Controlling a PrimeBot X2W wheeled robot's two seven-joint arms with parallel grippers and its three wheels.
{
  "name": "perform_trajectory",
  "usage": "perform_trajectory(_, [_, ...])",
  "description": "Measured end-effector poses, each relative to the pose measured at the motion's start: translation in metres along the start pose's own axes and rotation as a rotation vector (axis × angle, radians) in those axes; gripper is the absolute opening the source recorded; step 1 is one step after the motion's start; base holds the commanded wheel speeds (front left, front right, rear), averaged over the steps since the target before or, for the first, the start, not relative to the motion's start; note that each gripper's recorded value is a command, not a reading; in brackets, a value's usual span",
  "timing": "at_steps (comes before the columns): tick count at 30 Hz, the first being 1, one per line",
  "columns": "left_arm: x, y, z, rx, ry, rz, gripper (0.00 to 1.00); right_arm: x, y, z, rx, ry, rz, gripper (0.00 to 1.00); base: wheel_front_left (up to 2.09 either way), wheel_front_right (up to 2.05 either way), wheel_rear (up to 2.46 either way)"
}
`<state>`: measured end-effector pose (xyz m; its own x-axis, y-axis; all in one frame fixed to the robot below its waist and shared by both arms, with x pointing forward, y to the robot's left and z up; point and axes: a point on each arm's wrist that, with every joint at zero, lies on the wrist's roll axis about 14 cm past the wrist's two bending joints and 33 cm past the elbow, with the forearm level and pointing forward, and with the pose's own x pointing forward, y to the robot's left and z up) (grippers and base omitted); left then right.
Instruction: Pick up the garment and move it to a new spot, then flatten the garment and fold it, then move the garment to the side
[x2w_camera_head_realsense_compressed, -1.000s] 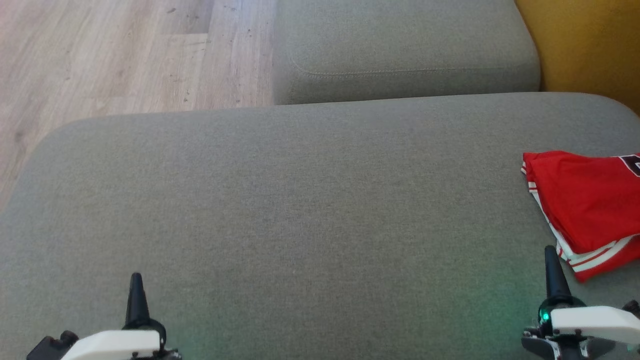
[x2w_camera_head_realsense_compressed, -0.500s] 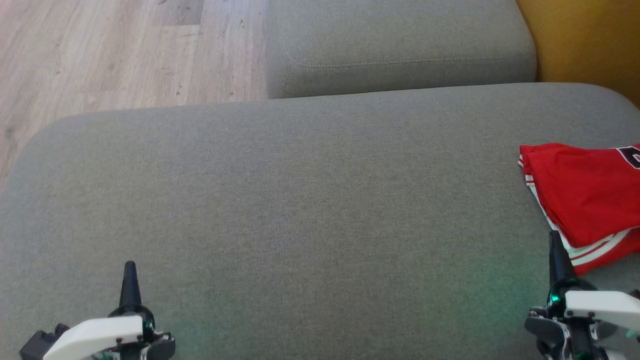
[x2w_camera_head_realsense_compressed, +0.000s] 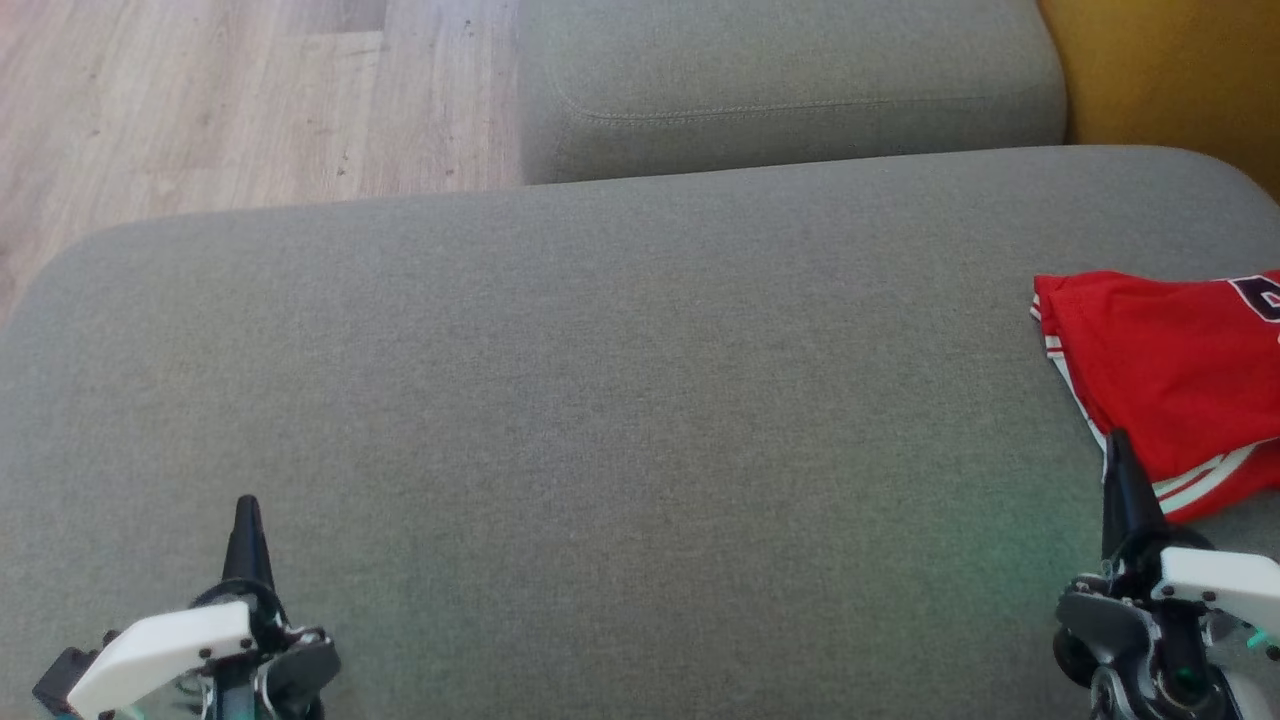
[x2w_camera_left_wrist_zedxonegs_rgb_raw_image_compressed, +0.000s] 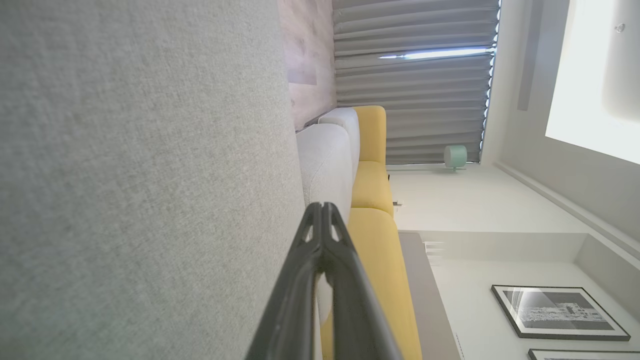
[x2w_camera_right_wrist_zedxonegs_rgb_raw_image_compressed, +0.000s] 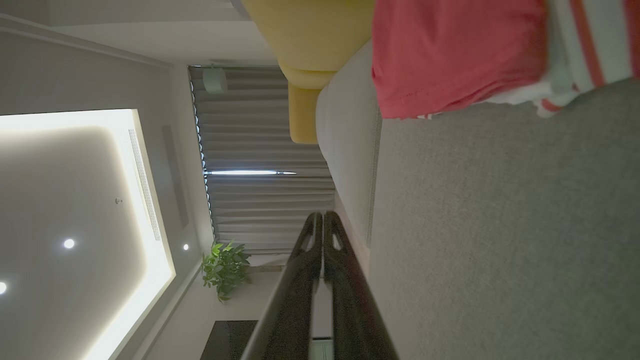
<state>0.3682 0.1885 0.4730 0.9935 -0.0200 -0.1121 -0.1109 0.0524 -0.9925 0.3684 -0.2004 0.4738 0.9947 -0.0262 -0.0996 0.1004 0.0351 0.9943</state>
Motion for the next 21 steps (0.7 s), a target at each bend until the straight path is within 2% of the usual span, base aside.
perform_trajectory(5, [0.0047,-0.0036,-0.0012,-0.055,0.009,-0.015,0.0,0.0043,0.0044,0.0026,0.054,-0.002,0.013,0.0,0.0,0.0,0.0])
perform_trajectory(21, [0.0062,-0.0059,0.0,-0.059,0.005,-0.021,0.0,0.0045,0.0046,0.0041,0.054,-0.006,0.014,0.0,0.0,0.0,0.0])
